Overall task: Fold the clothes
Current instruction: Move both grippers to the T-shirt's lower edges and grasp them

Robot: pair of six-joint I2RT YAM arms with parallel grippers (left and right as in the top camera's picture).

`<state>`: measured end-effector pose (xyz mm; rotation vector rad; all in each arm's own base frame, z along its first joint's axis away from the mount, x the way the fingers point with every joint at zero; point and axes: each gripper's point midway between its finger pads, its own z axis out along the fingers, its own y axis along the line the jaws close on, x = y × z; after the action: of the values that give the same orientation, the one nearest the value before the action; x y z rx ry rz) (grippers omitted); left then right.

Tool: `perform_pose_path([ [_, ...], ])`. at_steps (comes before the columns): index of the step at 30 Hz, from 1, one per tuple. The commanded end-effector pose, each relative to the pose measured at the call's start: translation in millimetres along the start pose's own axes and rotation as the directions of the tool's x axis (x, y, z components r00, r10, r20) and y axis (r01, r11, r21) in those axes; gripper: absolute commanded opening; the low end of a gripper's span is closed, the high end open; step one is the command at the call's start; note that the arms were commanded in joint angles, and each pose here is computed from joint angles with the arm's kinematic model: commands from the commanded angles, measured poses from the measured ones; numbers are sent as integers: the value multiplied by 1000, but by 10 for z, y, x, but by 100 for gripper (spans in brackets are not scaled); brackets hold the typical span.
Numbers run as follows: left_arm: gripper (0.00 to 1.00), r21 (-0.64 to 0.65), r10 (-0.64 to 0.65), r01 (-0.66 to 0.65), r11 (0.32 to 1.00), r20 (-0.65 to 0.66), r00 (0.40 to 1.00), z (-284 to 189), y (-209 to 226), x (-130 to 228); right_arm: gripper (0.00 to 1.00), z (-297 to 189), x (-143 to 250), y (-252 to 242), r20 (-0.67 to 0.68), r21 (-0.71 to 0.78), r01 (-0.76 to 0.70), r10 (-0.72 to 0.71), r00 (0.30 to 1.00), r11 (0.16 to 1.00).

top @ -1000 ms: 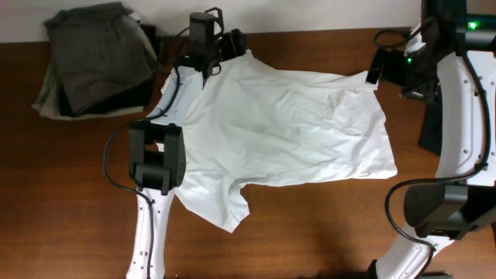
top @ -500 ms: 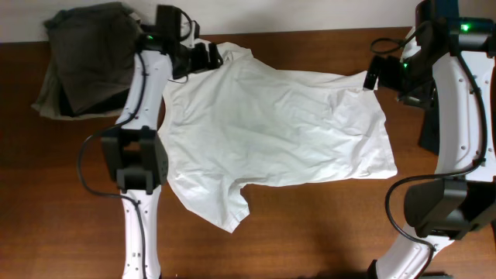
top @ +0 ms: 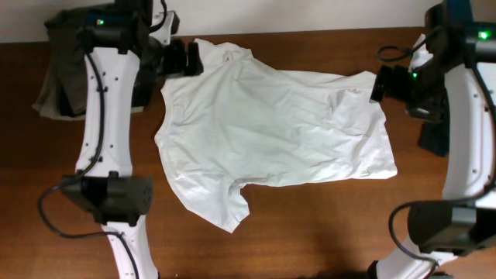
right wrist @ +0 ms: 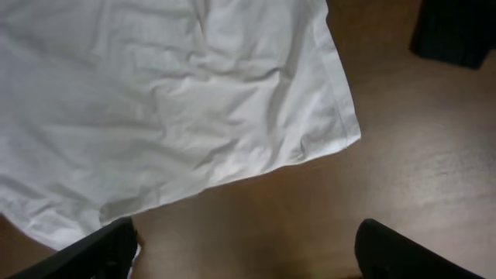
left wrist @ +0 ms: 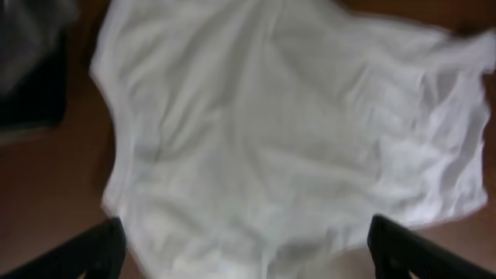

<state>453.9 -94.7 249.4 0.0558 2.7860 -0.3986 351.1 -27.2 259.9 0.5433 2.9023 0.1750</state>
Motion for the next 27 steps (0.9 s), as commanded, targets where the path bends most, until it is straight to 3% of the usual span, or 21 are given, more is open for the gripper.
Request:
perform_pose_path([
  [1,99,-74,15,-14,997,2,1000,-411,58,217,93,-420,192,88,106,-40,43,-38,994,998],
  [7,99,-82,23,-19,996,52,998,-774,-31,387,99,-853,583,151,233,-28,124,-114,966,992],
  [13,99,-110,50,-52,993,-20,999,-923,-103,978,99,-685,1054,-146,182,39,72,-78,980,997],
  [20,99,-109,22,-42,993,-177,984,-543,-106,1854,99,-148,1074,-307,115,61,10,-17,993,998],
  [27,97,-2,-35,38,999,-420,907,160,-78,2655,99,185,923,-466,70,77,-92,87,994,993],
])
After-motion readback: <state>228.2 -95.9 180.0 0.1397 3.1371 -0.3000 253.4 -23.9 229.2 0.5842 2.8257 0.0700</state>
